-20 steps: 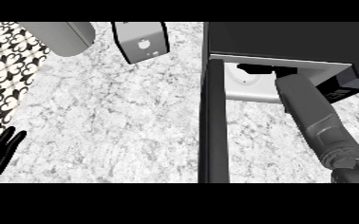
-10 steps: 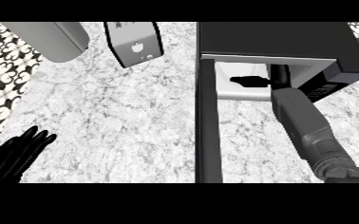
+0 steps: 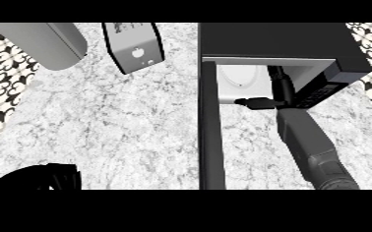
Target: Pick up the milk, place it into the microwave and close the microwave
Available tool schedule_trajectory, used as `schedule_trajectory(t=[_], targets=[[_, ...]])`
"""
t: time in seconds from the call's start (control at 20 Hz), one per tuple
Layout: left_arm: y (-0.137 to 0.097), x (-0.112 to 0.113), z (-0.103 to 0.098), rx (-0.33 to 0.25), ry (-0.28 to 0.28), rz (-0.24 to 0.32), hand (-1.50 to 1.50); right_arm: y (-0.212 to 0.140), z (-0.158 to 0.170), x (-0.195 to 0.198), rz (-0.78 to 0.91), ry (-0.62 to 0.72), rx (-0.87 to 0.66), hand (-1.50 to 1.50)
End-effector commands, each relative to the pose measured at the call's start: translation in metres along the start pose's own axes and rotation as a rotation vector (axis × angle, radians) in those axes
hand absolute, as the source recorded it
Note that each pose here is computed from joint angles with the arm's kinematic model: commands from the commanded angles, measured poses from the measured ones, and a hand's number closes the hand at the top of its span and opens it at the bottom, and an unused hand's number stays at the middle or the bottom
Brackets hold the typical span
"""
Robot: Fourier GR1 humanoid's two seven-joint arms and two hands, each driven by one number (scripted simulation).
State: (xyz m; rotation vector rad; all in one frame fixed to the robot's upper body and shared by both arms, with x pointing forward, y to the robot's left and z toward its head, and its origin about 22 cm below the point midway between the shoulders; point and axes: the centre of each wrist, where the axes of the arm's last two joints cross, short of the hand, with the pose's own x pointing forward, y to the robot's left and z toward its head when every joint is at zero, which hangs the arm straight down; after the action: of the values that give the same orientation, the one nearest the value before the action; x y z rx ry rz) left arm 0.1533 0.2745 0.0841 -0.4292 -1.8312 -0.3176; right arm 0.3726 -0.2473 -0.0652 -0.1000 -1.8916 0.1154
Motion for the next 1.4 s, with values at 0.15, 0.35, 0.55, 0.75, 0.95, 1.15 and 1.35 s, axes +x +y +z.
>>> schedule_trajectory(t=[0.15, 0.35, 0.55, 0.75, 0.95, 1.15, 1.35], targets=[[-0.030, -0.005, -0.018, -0.036, 0.049, 0.034, 1.50, -0.024, 0.068, -0.031, -0.064, 0.057, -0.002, -1.50], [-0.026, -0.009, -0.022, -0.080, 0.073, 0.040, 1.50, -0.020, 0.089, -0.034, -0.046, 0.059, 0.016, -1.50], [-0.055, -0.002, -0.043, -0.155, 0.059, -0.022, 1.50, -0.031, 0.135, -0.043, -0.058, 0.070, -0.010, -1.50], [-0.074, -0.013, -0.067, -0.173, 0.045, -0.045, 1.50, -0.060, 0.179, -0.040, -0.045, 0.084, -0.050, -1.50], [-0.093, -0.023, -0.094, -0.259, 0.047, -0.113, 1.50, -0.067, 0.196, -0.024, -0.052, 0.071, -0.031, -1.50], [-0.118, -0.055, -0.109, -0.348, 0.094, -0.106, 1.50, -0.090, 0.225, -0.002, -0.033, 0.052, -0.043, -1.50], [-0.137, -0.093, -0.120, -0.414, 0.159, -0.168, 1.50, -0.107, 0.248, 0.020, -0.022, 0.032, -0.040, -1.50]])
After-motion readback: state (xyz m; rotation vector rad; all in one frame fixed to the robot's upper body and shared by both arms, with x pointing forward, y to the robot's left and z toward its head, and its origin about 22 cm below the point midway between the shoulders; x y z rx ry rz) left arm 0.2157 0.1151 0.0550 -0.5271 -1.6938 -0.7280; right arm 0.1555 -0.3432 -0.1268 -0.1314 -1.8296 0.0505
